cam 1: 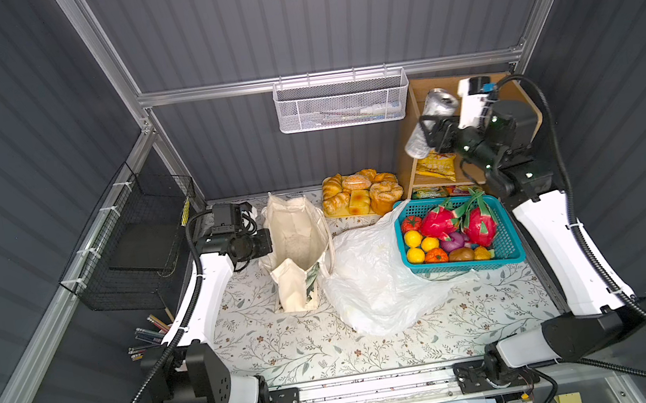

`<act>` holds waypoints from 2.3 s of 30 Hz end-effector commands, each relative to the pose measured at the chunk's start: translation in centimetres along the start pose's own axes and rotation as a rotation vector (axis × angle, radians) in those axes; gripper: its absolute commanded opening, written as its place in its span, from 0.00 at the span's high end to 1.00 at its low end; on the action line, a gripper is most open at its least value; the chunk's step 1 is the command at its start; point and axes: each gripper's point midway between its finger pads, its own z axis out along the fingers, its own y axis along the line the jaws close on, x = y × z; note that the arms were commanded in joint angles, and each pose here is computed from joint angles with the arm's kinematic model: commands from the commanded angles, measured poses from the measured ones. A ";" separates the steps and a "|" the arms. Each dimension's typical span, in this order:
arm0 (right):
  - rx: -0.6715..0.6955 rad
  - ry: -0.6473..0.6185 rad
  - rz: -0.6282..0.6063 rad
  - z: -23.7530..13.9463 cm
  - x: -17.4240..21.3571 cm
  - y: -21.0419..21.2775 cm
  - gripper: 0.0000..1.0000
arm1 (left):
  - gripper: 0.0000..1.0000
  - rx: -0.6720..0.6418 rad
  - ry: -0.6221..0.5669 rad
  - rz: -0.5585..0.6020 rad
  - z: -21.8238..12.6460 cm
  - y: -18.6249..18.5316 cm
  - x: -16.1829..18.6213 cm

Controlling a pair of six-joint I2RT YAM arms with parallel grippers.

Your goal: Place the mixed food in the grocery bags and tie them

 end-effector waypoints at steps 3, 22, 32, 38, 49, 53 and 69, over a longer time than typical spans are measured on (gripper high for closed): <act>-0.303 0.041 -0.030 2.2 3.5 12.0 0.68 | 1.00 -0.012 0.053 0.004 -0.4 0.2 0.7; -0.466 0.219 -0.231 13.4 23.6 25.2 0.66 | 1.00 -0.021 0.034 0.017 -2.2 -0.3 -0.6; -0.419 0.283 -0.308 18.2 33.1 24.6 0.66 | 1.00 0.003 0.030 0.002 -2.2 -0.6 -0.5; -0.363 0.389 -0.338 19.5 39.5 23.4 0.61 | 1.00 0.009 0.029 -0.013 -2.0 -0.7 -0.5; -0.366 0.500 -0.369 18.1 40.4 23.0 0.23 | 1.00 0.005 0.031 -0.016 -2.1 -0.6 -0.2; -0.403 0.504 -0.375 16.8 36.7 24.1 0.16 | 1.00 0.002 0.034 -0.019 -2.0 -0.5 -0.1; -0.228 0.503 -0.127 4.7 20.2 16.9 0.14 | 1.00 0.002 0.024 -0.020 -2.3 -0.6 0.0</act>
